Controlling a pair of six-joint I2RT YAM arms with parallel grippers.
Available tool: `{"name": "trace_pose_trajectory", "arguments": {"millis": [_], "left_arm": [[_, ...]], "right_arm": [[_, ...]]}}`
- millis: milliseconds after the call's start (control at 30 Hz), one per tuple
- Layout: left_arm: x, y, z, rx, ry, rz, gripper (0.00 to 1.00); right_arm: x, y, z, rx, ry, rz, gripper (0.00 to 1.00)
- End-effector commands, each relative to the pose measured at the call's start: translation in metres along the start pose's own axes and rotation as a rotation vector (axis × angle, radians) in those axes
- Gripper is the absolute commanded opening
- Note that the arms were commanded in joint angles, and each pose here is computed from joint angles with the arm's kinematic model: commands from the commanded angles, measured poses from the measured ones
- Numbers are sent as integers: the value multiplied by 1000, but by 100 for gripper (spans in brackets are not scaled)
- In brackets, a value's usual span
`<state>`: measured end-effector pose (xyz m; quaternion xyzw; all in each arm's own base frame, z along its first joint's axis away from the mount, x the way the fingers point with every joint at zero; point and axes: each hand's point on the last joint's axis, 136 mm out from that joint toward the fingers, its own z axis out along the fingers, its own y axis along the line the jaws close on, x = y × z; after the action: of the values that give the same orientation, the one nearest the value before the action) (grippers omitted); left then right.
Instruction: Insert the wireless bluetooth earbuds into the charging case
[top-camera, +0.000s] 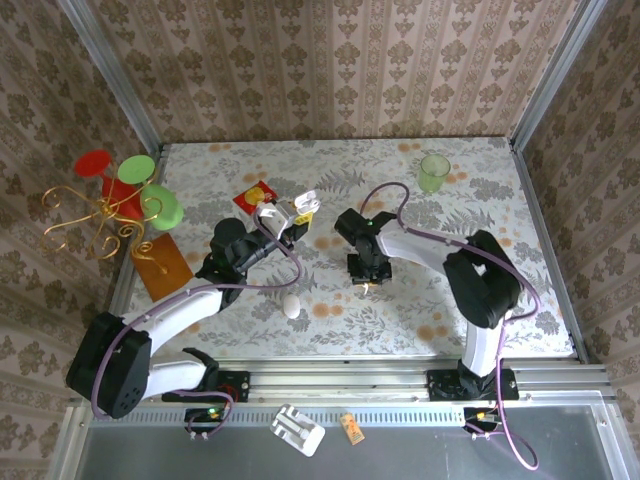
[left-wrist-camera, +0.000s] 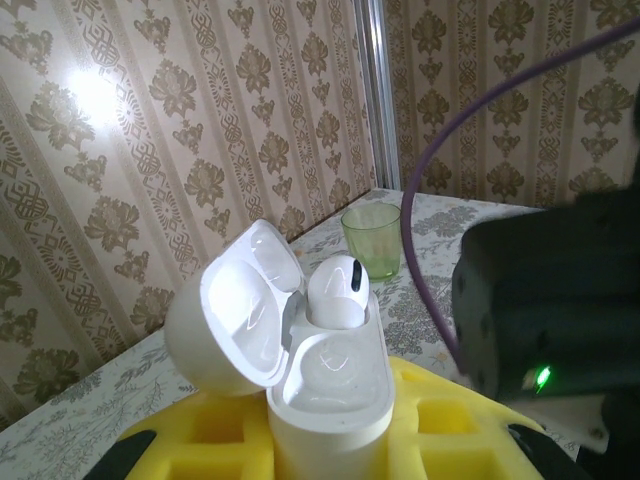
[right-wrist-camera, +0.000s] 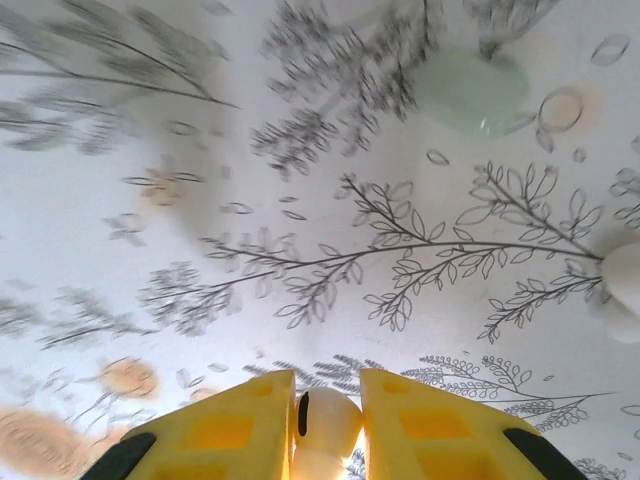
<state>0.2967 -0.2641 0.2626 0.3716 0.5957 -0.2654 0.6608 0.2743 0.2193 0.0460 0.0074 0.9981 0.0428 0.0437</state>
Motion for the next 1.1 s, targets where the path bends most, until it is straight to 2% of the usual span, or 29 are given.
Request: {"name": "trace_pose_trajectory", "arguments": {"millis": [0, 367, 600, 900, 1067], "left_arm": [[-16, 1, 3, 5, -49, 13, 0], [-10, -8, 5, 53, -36, -60, 0], [1, -26, 4, 136, -12, -161, 0], [-1, -51, 15, 256, -4, -260, 0], [-2, -59, 22, 292, -9, -288, 0]], "right_arm": [[-20, 3, -29, -45, -170, -67, 22], [-58, 8, -131, -114, -589, -224, 22], [-70, 33, -208, -265, -853, -313, 20], [-71, 67, -259, -394, -1004, -410, 21], [-73, 88, -268, -440, -1028, -443, 21]]}}
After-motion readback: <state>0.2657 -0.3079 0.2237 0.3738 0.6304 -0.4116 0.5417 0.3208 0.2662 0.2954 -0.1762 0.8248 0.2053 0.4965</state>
